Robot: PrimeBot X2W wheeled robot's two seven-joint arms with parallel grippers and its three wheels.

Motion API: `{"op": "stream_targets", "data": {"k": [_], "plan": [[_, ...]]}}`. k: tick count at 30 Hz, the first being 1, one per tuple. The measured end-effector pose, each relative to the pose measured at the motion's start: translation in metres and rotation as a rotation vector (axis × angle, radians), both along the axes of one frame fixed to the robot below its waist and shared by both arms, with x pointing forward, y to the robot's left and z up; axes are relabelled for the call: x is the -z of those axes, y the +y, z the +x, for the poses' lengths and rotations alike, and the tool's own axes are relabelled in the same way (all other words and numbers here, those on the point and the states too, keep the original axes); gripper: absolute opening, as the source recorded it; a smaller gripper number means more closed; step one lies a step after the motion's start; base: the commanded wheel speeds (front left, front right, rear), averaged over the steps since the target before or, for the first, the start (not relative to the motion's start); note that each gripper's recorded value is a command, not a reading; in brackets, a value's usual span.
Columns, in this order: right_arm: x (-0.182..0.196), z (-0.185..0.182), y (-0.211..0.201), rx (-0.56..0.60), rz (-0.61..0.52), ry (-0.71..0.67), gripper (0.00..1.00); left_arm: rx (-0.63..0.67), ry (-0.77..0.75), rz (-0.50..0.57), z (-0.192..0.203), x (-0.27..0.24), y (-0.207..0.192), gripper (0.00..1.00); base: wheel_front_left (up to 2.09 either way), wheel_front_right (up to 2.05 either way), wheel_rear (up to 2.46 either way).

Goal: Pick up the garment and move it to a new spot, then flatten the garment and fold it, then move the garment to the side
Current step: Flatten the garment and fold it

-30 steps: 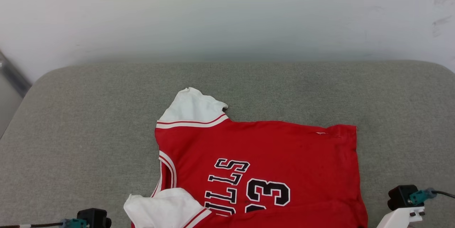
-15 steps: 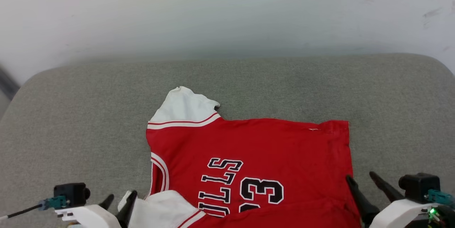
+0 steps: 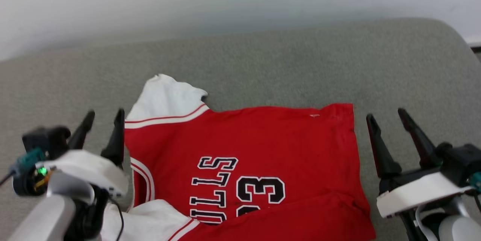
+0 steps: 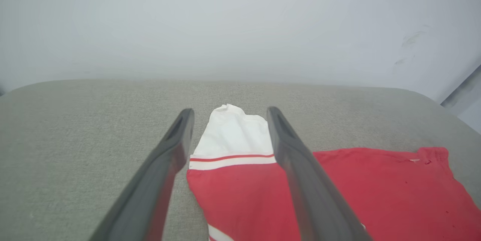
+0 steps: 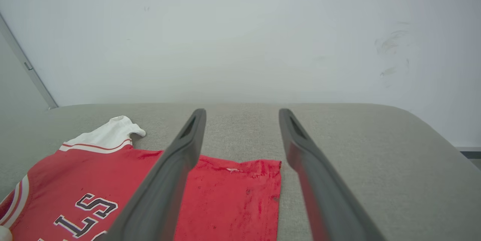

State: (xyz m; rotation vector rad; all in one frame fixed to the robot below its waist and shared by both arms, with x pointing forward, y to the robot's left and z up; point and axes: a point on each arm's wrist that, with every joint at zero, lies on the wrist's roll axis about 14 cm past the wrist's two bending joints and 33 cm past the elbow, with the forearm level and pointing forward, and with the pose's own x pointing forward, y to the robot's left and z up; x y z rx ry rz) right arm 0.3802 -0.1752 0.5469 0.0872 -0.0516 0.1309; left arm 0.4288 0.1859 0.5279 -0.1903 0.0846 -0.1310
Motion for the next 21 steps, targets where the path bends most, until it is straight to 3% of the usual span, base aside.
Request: {"op": "stream_targets", "data": {"k": [5, 12, 15, 21], "plan": [[-0.004, 0.024, -0.003, 0.021, -0.006, -0.025, 1.00, 0.064, -0.015, 0.016, 0.052, -0.003, -0.015, 1.00, 0.00, 0.00, 0.00], [0.019, 0.041, -0.015, 0.064, -0.012, 0.026, 1.00, 0.176, 0.098, 0.011, 0.123, 0.020, -0.033, 1.00, 0.00, 0.00, 0.00], [0.033, 0.039, -0.027, 0.109, -0.012, 0.065, 1.00, 0.253, 0.229, 0.000, 0.151, 0.041, -0.047, 1.00, 0.00, 0.00, 0.00], [0.046, 0.033, -0.043, 0.162, -0.009, 0.101, 1.00, 0.312, 0.532, 0.045, 0.165, 0.087, -0.047, 1.00, 0.00, 0.00, 0.00]]}}
